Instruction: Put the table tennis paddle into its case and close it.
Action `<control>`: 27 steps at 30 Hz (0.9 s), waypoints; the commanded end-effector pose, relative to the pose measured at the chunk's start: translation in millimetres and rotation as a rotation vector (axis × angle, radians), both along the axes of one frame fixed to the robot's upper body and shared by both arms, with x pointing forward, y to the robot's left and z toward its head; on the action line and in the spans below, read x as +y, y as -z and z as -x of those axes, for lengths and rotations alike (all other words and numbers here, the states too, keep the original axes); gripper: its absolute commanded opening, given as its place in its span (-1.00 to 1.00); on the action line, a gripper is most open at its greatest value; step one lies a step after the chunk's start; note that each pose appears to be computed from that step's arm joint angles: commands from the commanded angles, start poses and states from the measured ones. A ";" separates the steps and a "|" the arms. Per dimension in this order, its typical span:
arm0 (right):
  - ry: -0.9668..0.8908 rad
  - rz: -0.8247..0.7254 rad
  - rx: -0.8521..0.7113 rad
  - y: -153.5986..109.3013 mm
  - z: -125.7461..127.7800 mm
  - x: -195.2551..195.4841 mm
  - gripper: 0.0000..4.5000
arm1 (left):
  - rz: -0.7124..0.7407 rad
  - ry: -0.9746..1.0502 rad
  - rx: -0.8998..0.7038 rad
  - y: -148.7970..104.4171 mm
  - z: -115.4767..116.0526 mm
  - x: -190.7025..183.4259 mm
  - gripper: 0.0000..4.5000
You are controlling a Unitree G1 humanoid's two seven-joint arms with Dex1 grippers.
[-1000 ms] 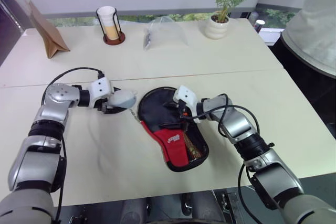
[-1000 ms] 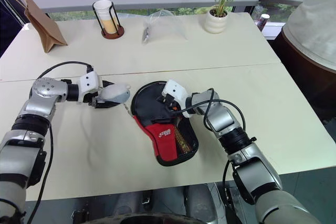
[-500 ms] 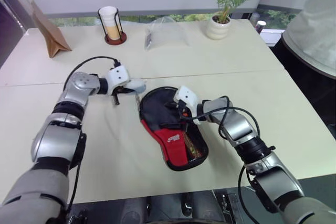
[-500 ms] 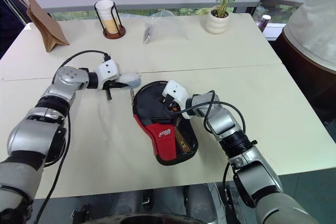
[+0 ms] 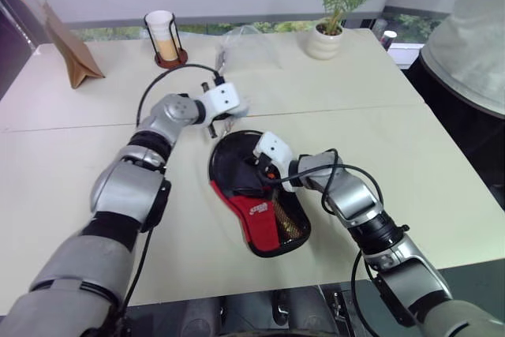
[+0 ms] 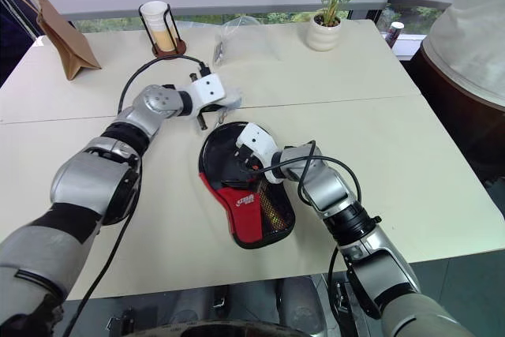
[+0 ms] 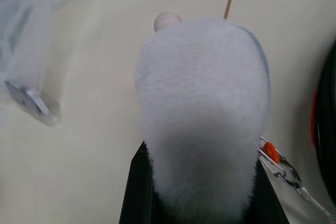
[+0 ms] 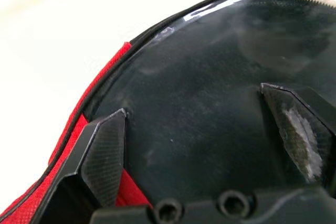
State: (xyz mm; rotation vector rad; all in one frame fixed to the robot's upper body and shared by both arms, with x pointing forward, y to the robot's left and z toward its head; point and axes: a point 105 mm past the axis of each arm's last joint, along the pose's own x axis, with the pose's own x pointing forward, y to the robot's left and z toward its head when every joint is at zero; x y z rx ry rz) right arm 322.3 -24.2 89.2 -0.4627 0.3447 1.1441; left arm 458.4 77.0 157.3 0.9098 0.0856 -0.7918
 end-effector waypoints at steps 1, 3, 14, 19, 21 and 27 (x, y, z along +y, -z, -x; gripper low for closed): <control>0.016 0.119 0.164 52.1 22.9 -0.4 1.00 | 0.020 0.036 -0.109 -33.5 -3.7 -27.4 -0.95; 0.036 0.120 0.170 53.5 24.4 -0.4 1.00 | 0.022 0.066 -0.114 -35.0 -0.9 -43.3 -0.95; 0.110 0.096 0.203 53.8 34.1 4.1 1.00 | 0.050 0.230 -0.103 -34.1 22.2 -113.6 -0.95; 0.137 0.088 0.206 53.4 34.5 5.7 1.00 | 0.095 0.298 -0.063 -31.9 35.3 -138.2 -0.95; 0.144 0.087 0.207 53.4 34.5 5.3 1.00 | 0.129 0.340 -0.024 -30.5 42.9 -148.7 -0.95; 0.155 0.098 0.204 55.1 33.3 0.8 1.00 | 0.205 0.415 0.077 -30.8 54.6 -157.8 -0.35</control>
